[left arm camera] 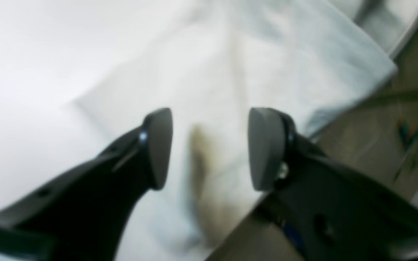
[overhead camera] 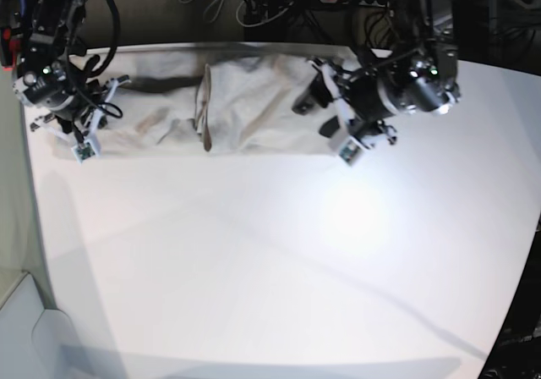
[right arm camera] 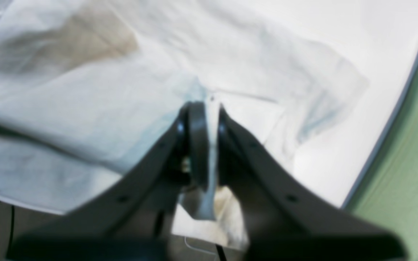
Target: Layout the t-shirt on the table in an organized manner, then fold the t-shirt properly
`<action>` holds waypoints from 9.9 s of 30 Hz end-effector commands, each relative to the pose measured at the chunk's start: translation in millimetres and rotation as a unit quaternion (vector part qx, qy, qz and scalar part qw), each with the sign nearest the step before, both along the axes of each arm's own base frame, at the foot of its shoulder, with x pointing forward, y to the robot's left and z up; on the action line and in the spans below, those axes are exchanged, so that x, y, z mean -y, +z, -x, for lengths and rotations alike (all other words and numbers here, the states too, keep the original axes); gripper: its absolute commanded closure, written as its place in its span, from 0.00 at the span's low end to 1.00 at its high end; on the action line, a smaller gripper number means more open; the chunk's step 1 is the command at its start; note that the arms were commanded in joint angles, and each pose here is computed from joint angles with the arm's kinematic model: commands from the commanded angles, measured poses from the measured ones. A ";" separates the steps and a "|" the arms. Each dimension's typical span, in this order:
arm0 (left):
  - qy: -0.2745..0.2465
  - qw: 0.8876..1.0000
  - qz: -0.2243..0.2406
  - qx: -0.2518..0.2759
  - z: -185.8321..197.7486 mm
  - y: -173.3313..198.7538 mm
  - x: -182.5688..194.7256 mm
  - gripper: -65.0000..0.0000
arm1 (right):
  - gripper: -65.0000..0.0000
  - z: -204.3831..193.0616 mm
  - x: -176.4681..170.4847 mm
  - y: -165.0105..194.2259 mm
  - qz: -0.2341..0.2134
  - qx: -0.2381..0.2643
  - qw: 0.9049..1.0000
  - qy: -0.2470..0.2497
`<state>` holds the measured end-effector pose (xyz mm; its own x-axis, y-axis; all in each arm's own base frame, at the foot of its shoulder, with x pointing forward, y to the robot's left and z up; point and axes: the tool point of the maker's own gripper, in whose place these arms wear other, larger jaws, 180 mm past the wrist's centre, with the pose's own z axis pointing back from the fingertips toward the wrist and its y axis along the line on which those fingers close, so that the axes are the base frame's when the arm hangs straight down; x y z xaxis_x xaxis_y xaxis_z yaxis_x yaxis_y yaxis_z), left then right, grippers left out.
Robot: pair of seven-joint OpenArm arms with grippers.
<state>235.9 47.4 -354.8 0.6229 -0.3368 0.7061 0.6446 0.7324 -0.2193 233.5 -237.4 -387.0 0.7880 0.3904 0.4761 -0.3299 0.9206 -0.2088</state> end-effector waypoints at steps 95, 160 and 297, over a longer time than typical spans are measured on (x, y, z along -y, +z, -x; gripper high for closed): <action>0.177 0.976 0.110 -0.057 -19.1 -43.5 -87.9 0.82 | 0.28 -16.3 3.8 -36.0 -0.072 -0.042 0.994 -0.076; 0.179 0.975 0.120 -0.059 -18.1 -44.5 -80.3 0.82 | 1.00 -13.8 -300.2 84.4 -0.227 0.047 0.926 0.298; 0.374 0.918 0.004 -0.131 34.5 -81.2 -181.7 1.00 | 1.00 5.9 -459.1 64.5 -0.294 0.034 0.797 0.527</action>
<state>206.6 227.7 -433.8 0.8085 0.2778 0.5188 -0.1169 0.9398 -0.3210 222.9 209.5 -344.7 0.1504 0.5726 0.8059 -0.9886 0.0962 0.1161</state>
